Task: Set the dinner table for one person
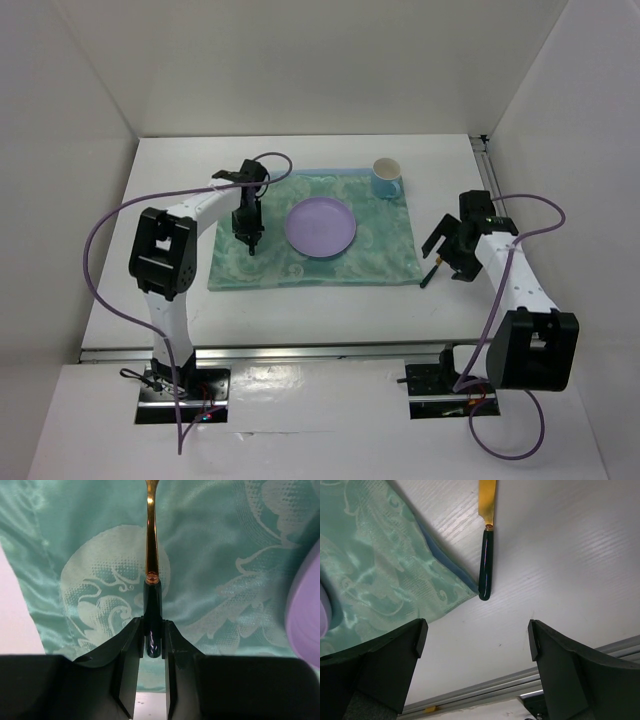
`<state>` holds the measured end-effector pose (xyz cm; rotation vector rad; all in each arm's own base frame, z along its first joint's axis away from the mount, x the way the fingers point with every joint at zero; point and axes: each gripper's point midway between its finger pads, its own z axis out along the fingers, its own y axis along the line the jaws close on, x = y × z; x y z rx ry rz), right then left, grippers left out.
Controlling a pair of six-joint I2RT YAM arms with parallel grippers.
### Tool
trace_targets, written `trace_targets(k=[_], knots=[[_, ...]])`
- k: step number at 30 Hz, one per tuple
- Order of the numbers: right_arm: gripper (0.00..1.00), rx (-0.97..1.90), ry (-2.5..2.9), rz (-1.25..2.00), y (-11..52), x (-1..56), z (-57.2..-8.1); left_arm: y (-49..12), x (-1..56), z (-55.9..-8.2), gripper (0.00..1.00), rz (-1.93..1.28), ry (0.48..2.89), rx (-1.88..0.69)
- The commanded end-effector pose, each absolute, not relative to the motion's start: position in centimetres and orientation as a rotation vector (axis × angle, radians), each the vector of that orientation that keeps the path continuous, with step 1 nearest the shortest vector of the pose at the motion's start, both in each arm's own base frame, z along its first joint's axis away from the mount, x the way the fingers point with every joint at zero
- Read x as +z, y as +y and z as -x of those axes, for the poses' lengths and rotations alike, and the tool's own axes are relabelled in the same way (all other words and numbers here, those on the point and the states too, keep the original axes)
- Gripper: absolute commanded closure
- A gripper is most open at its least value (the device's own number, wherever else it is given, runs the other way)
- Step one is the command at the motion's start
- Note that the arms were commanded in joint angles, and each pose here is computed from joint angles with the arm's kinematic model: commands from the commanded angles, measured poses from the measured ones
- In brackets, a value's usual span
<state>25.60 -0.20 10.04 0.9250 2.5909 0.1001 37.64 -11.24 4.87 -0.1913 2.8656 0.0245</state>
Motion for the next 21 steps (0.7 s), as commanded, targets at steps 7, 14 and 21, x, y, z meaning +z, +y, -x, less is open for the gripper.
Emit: trace_targets(k=[7,14,21], knots=[[0.13,0.119,2.571,-1.038,-0.9,7.7,-27.2,-11.9,4.1,-38.3,1.00,0.128,2.878,-0.001],[0.28,0.127,2.624,-1.082,-0.6,4.8,-27.7,-11.5,3.5,-38.5,0.76,0.145,2.893,0.050],[0.48,0.103,2.644,-1.107,-0.8,2.9,-27.9,-11.9,4.9,-39.2,0.41,0.161,2.856,0.015]])
